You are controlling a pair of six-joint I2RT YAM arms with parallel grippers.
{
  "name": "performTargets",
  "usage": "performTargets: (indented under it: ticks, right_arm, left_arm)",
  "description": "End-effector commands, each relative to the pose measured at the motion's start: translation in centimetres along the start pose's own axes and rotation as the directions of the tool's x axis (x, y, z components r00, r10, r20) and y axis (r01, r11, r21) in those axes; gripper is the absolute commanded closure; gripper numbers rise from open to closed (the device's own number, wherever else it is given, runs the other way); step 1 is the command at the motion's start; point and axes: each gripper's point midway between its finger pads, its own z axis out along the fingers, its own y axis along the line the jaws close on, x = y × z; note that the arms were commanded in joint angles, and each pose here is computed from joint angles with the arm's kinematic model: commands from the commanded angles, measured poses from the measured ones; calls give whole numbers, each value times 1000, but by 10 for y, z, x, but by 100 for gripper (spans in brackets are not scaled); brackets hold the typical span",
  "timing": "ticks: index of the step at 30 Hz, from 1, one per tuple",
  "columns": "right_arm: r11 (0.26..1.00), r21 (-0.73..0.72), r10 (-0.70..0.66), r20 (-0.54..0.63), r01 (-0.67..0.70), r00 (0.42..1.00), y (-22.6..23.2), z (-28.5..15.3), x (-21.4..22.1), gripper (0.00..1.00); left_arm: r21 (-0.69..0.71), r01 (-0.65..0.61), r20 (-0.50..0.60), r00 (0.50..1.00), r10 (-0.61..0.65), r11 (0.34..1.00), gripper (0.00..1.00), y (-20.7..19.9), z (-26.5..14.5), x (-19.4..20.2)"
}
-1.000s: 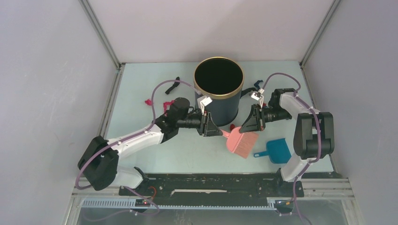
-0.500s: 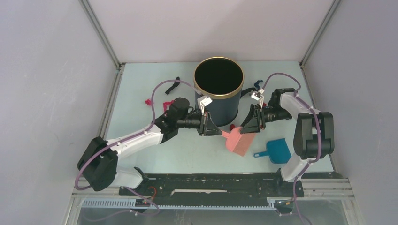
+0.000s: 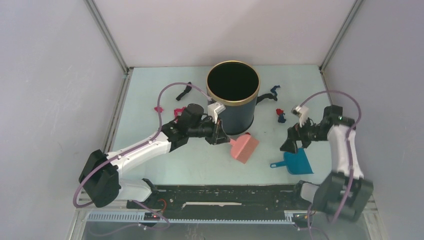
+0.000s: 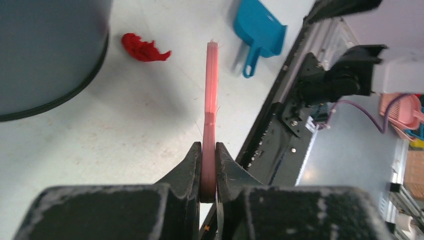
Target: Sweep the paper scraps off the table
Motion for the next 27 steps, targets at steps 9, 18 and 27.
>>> performTargets:
  ticks: [9,18,27]
  right_arm:
    - [894,447,156,-315,2,936,-41,-4,70,61]
    - [893,450,197,-354,-18,915,-53,26,70,46]
    - [865,497,294,-375,-77,879,-68,40,74,58]
  left_arm:
    - [-182,-82,60,994,95,980,100,16,-20,-25]
    - [-185,-92,57,993,104,978,100,17,-19,-24]
    - [-192,-94,47,993,104,977,100,18,-19,-22]
